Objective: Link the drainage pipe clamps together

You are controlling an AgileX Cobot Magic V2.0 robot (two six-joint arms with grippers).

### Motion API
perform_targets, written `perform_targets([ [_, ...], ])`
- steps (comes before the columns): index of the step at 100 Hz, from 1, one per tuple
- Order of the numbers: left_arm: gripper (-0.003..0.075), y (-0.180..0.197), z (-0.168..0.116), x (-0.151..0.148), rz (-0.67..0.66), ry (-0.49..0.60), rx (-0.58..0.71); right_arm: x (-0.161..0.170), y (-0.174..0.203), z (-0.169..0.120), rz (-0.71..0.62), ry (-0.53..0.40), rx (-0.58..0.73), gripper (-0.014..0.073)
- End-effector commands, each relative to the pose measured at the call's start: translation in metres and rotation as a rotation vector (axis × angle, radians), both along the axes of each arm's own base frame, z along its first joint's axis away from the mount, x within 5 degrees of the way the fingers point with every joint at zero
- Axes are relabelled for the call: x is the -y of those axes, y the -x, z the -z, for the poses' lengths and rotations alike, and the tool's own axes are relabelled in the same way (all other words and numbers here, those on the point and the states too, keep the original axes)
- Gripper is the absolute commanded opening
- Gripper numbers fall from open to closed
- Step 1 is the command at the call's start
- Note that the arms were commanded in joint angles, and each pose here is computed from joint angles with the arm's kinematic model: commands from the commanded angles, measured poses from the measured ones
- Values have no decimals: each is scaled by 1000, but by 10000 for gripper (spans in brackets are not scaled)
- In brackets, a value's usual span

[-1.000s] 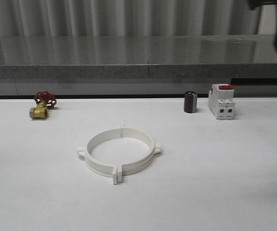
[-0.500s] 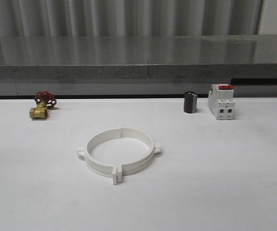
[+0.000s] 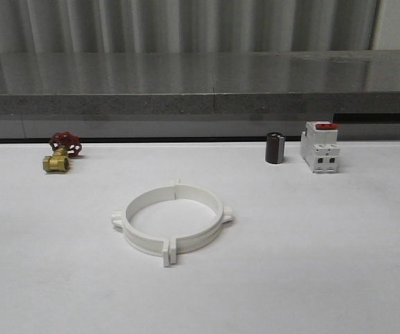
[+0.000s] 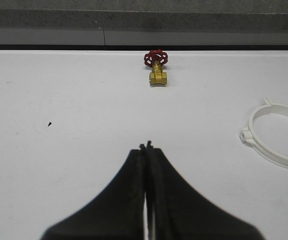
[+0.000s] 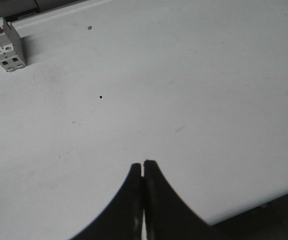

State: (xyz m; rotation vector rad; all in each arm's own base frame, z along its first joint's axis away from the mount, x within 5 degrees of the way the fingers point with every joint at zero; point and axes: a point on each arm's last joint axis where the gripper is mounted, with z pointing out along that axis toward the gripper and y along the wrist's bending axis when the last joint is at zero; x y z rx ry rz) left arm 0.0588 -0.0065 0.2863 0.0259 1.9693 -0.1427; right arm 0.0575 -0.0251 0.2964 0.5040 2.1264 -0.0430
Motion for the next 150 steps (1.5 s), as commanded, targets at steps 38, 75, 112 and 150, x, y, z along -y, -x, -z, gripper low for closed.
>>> perform_targets([
  [38, -20, -2, -16, 1, 4, 21, 99, 1, -3, -11, -8, 35, 60, -118],
  [75, -20, -2, -16, 1, 4, 21, 99, 1, 9, -17, -134, 119, 212, -118],
  [112, -20, -2, -16, 1, 4, 22, 101, -19, 28, 33, -312, 117, 514, -118],
  [150, -20, -2, -15, 1, 4, 21, 99, -27, 7, 73, -313, 222, 648, -118],
])
